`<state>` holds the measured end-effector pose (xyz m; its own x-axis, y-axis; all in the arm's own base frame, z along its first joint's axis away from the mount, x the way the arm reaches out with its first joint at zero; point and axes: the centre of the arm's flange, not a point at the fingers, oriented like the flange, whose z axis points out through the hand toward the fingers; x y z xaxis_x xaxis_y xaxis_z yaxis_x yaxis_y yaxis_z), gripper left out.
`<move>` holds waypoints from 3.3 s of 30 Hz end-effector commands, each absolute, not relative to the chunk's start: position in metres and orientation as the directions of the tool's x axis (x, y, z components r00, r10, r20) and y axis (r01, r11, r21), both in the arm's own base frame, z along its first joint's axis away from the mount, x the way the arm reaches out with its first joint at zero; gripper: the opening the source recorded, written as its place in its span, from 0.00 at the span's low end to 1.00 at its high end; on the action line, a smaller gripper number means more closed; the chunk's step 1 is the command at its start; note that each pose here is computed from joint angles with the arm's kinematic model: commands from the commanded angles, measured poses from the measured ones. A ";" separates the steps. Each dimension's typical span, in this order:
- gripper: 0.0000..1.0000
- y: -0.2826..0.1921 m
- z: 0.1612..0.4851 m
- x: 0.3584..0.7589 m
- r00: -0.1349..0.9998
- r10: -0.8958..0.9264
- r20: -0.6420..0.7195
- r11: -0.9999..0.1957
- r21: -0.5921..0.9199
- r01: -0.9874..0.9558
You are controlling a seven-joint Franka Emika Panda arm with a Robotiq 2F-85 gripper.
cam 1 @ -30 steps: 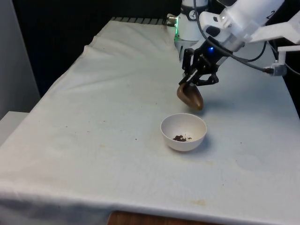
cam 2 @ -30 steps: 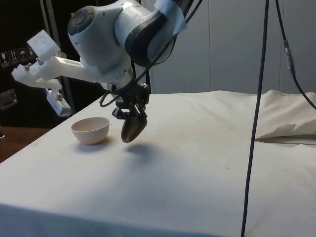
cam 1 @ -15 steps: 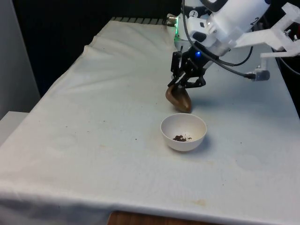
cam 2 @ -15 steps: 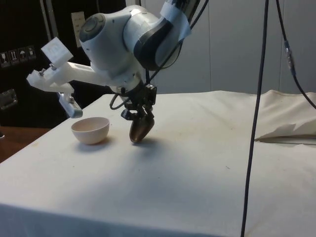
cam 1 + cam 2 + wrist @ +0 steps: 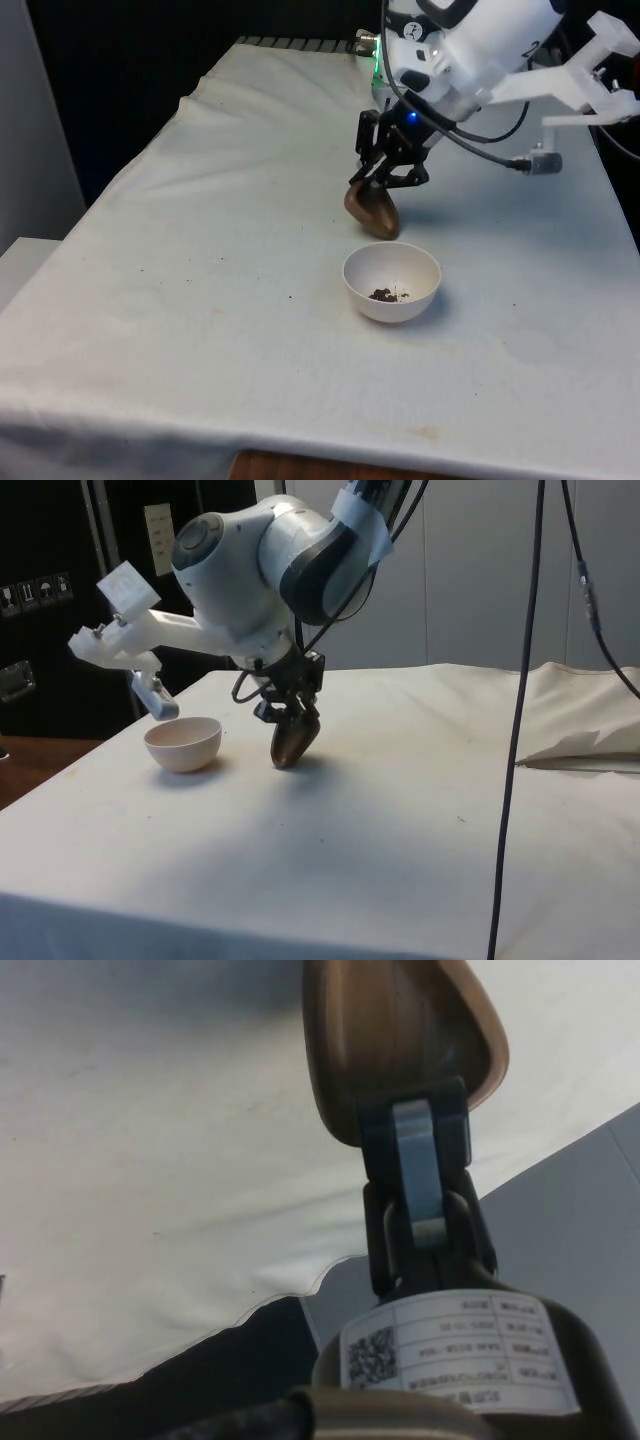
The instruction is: Pour the coffee beans from the cup into the bowl.
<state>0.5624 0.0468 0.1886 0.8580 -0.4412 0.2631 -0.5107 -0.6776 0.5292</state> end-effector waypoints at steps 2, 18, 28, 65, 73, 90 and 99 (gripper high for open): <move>0.01 0.043 0.190 0.562 0.861 -0.437 0.261 -0.690 0.517 -0.506; 0.01 0.036 0.194 0.565 0.875 -0.418 0.244 -0.749 0.453 -0.484; 0.01 0.024 0.198 0.561 0.883 -0.404 0.240 -0.772 0.427 -0.470; 0.01 -0.011 0.196 0.546 0.903 -0.359 0.234 -0.854 0.308 -0.420; 0.01 -0.022 0.191 0.539 0.911 -0.351 0.214 -0.882 0.250 -0.399; 0.01 -0.038 0.189 0.536 0.922 -0.338 0.189 -0.911 0.180 -0.371; 0.01 -0.041 0.189 0.540 0.928 -0.324 0.182 -0.928 0.132 -0.350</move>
<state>0.5405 -0.0418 0.1909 0.9270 -0.3270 0.1836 -0.3562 -0.9209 0.1586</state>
